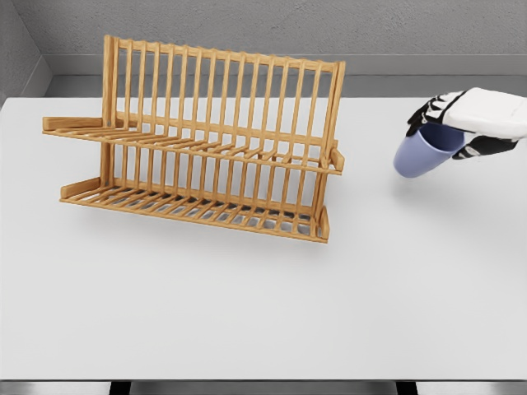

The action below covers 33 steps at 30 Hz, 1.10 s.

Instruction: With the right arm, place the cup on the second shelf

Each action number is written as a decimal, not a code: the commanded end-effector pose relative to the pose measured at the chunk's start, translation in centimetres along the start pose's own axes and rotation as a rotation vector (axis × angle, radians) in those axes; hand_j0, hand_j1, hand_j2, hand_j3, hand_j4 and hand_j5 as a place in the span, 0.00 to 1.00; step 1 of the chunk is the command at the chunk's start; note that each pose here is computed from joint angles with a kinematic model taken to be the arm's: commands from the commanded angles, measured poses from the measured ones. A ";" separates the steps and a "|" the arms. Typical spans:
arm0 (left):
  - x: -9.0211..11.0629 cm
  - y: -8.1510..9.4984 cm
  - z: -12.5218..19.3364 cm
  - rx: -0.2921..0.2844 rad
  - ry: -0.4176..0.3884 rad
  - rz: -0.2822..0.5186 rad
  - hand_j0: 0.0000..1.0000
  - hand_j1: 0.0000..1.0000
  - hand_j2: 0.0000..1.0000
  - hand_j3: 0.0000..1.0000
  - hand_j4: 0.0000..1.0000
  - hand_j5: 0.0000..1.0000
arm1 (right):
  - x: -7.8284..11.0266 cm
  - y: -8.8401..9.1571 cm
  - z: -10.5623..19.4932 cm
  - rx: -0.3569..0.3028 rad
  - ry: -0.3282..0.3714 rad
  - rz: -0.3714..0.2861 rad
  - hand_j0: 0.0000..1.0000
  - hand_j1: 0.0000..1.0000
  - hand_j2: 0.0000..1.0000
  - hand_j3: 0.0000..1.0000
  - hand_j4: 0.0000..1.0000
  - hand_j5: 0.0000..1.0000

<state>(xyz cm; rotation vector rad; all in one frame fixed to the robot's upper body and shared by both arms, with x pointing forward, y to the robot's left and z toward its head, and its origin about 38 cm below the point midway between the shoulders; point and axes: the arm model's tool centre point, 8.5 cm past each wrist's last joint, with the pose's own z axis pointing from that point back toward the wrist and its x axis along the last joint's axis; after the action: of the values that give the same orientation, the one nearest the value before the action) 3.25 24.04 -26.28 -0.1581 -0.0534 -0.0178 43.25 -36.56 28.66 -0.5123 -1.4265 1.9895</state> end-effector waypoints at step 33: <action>0.0 0.0 0.0 -0.001 0.000 0.001 1.00 1.00 1.00 1.00 1.00 1.00 | 10.4 -9.5 -2.6 -0.191 -0.264 0.291 0.62 0.62 0.62 0.62 0.62 0.62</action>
<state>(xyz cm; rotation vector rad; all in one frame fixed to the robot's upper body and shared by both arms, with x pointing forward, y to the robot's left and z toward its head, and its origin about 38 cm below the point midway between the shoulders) 3.25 24.05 -26.28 -0.1580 -0.0533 -0.0181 39.88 -26.02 37.37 -0.6076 -1.7866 2.2327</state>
